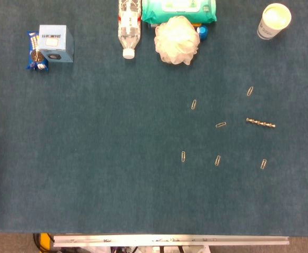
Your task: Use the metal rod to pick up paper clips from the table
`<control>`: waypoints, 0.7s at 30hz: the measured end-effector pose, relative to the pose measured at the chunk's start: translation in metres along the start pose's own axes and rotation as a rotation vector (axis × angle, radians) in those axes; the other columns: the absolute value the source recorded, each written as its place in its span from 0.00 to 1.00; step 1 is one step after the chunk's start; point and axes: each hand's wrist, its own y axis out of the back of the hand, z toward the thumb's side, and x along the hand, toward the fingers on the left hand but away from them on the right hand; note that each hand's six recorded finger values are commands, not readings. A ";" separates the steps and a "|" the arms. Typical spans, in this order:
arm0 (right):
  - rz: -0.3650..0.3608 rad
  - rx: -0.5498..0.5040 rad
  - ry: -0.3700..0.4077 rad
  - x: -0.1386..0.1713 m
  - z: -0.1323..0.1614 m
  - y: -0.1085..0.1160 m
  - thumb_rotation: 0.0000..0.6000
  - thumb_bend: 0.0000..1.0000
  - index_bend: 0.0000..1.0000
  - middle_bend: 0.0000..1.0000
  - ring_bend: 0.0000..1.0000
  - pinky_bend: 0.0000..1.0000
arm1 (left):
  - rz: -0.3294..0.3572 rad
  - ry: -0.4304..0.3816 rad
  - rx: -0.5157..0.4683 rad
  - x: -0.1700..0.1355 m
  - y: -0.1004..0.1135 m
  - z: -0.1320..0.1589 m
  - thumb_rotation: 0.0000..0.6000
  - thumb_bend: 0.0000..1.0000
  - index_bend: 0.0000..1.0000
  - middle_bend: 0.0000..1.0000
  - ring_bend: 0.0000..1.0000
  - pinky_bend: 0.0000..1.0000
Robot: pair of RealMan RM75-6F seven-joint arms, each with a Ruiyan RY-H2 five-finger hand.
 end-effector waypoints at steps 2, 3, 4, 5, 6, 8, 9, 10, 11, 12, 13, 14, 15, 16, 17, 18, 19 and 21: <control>0.014 0.002 0.007 -0.002 0.002 -0.004 1.00 0.00 0.64 0.47 0.45 0.65 | -0.008 0.003 -0.004 -0.002 -0.002 -0.002 1.00 0.14 0.58 0.59 0.56 0.82; 0.022 0.003 0.010 -0.003 0.003 -0.006 1.00 0.00 0.64 0.47 0.45 0.65 | -0.010 0.007 -0.003 -0.003 -0.002 -0.004 1.00 0.14 0.59 0.59 0.56 0.82; 0.030 0.005 0.015 -0.004 0.004 -0.007 1.00 0.00 0.64 0.47 0.45 0.65 | -0.012 0.015 0.002 -0.005 -0.002 -0.006 1.00 0.14 0.60 0.59 0.56 0.82; 0.037 0.007 0.022 -0.006 0.005 -0.009 1.00 0.00 0.64 0.47 0.45 0.65 | -0.012 0.021 0.004 -0.007 -0.002 -0.008 1.00 0.14 0.60 0.59 0.56 0.82; 0.040 0.007 0.027 -0.008 0.007 -0.010 1.00 0.00 0.64 0.47 0.45 0.65 | -0.011 0.028 0.004 -0.008 -0.001 -0.009 1.00 0.14 0.60 0.58 0.56 0.82; 0.036 0.001 0.037 -0.011 0.010 -0.009 1.00 0.00 0.64 0.47 0.45 0.65 | -0.008 0.045 0.003 -0.010 0.000 -0.013 1.00 0.14 0.60 0.58 0.56 0.82; 0.032 -0.002 0.039 -0.013 0.011 -0.009 1.00 0.00 0.64 0.47 0.45 0.64 | -0.007 0.052 0.004 -0.011 0.001 -0.015 1.00 0.14 0.60 0.58 0.56 0.82; 0.029 -0.004 0.040 -0.013 0.012 -0.008 1.00 0.00 0.64 0.47 0.45 0.63 | -0.006 0.059 0.007 -0.011 0.001 -0.016 1.00 0.14 0.61 0.58 0.56 0.82; 0.025 -0.004 0.041 -0.014 0.013 -0.008 1.00 0.00 0.64 0.47 0.45 0.63 | -0.006 0.060 0.007 -0.012 0.001 -0.016 1.00 0.14 0.61 0.58 0.56 0.82; 0.023 -0.004 0.041 -0.014 0.014 -0.008 1.00 0.00 0.64 0.47 0.44 0.62 | -0.007 0.061 0.005 -0.012 0.001 -0.017 1.00 0.14 0.61 0.58 0.56 0.82; 0.023 -0.005 0.041 -0.015 0.016 -0.008 1.00 0.00 0.64 0.47 0.44 0.62 | -0.009 0.060 0.001 -0.012 0.001 -0.017 1.00 0.14 0.61 0.58 0.56 0.82; 0.023 -0.009 0.041 -0.015 0.018 -0.008 1.00 0.00 0.64 0.47 0.43 0.62 | -0.010 0.059 0.001 -0.013 0.000 -0.017 1.00 0.14 0.61 0.58 0.56 0.82; 0.026 -0.011 0.039 -0.015 0.019 -0.009 1.00 0.00 0.64 0.46 0.42 0.61 | -0.011 0.058 0.001 -0.013 0.000 -0.018 1.00 0.14 0.61 0.58 0.56 0.81; 0.030 -0.013 0.036 -0.016 0.021 -0.009 1.00 0.00 0.64 0.45 0.41 0.60 | -0.014 0.058 0.001 -0.014 -0.001 -0.019 1.00 0.14 0.61 0.58 0.56 0.81; 0.035 -0.013 0.031 -0.016 0.022 -0.010 1.00 0.00 0.64 0.45 0.40 0.60 | -0.017 0.059 0.000 -0.015 -0.002 -0.020 1.00 0.14 0.61 0.58 0.56 0.81; 0.038 -0.012 0.027 -0.017 0.024 -0.011 1.00 0.00 0.64 0.44 0.39 0.59 | -0.020 0.059 -0.001 -0.015 -0.002 -0.020 1.00 0.14 0.61 0.58 0.56 0.81; 0.042 -0.010 0.023 -0.017 0.025 -0.011 1.00 0.00 0.64 0.44 0.38 0.58 | -0.021 0.058 -0.002 -0.015 -0.002 -0.021 1.00 0.14 0.61 0.58 0.56 0.81; 0.052 -0.007 0.013 -0.018 0.029 -0.013 1.00 0.00 0.64 0.43 0.38 0.58 | -0.024 0.052 -0.003 -0.014 -0.001 -0.022 1.00 0.14 0.61 0.58 0.56 0.81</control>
